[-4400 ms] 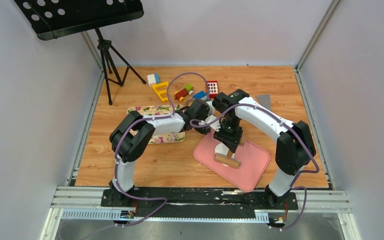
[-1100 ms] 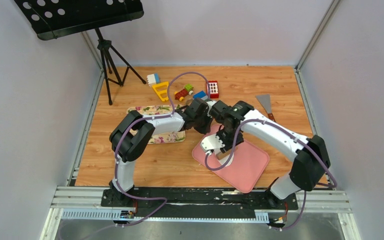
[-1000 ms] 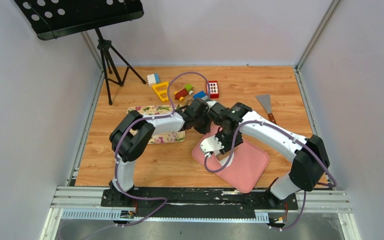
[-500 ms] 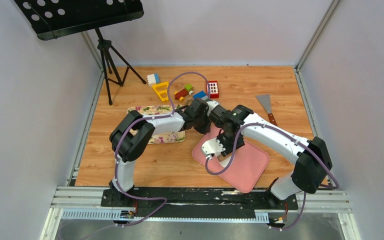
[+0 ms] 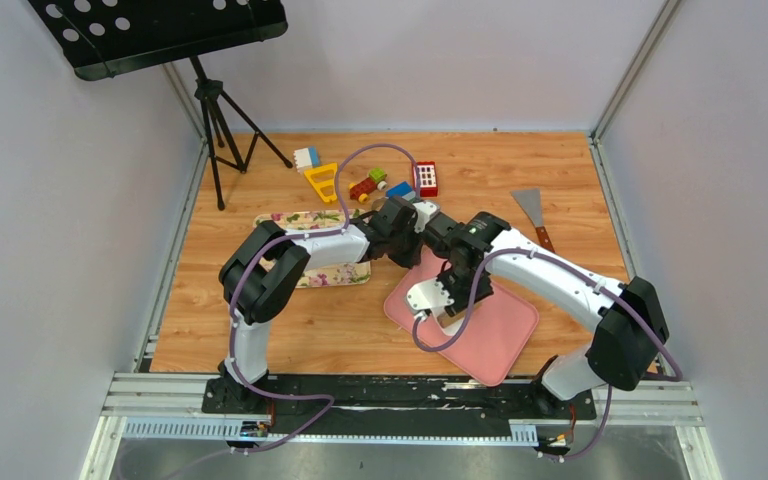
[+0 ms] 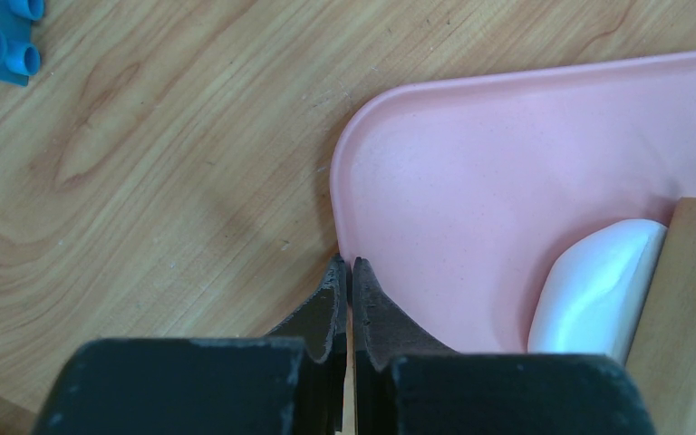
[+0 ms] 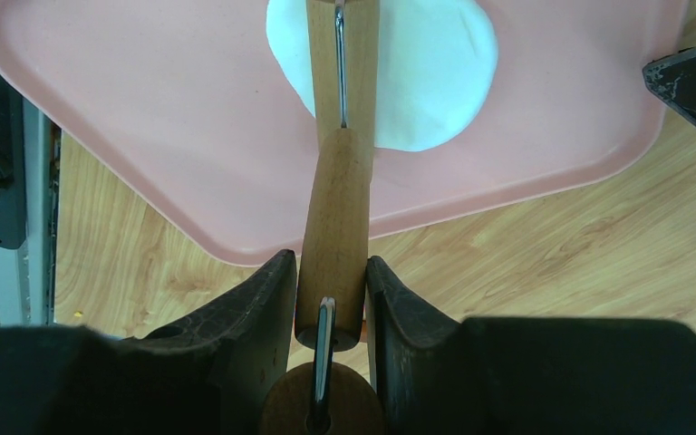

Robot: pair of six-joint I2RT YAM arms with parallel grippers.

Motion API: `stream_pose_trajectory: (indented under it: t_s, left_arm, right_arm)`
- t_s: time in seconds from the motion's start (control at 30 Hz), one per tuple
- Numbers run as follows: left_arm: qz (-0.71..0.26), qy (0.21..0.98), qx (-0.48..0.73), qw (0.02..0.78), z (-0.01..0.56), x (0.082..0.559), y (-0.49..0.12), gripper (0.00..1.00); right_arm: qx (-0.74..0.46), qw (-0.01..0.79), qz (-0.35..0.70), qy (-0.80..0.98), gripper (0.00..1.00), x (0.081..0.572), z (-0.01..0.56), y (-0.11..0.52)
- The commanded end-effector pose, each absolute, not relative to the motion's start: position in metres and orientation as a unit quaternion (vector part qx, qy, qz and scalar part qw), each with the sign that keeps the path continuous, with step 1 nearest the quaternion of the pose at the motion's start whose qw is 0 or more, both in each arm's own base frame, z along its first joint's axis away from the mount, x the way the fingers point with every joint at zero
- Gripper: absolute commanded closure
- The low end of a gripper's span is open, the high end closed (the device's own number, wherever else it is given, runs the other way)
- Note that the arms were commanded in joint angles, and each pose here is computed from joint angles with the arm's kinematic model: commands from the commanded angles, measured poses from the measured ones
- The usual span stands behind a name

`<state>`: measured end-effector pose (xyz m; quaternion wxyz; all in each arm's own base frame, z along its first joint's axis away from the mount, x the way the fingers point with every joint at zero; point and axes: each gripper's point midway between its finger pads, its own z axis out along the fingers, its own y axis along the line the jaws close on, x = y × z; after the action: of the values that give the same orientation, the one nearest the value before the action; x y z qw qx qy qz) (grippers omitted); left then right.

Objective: Roll out the dumpling wrappers from the dough
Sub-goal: Flatten out the dough on the work surface.

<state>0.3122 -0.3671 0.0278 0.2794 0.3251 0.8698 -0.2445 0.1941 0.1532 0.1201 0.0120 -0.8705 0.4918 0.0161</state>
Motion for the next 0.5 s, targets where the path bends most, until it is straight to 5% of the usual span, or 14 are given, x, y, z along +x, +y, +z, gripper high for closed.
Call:
stream_pose_trajectory:
  t_s: [0.0, 0.27, 0.47]
  left_arm:
    - [-0.251, 0.873, 0.348, 0.232, 0.012, 0.288, -0.369, 1.0]
    - [-0.252, 0.873, 0.348, 0.233, 0.013, 0.288, -0.37, 1.0]
    - [-0.256, 0.87, 0.35, 0.233, 0.016, 0.288, -0.371, 1.0]
  right_arm:
    - [-0.857, -0.081, 0.091, 0.501, 1.0, 0.144, 0.113, 0.13]
    - [-0.858, -0.063, 0.072, 0.504, 1.0, 0.149, 0.126, 0.129]
    - [-0.861, 0.053, 0.045, 0.504, 1.0, 0.178, 0.179, 0.155]
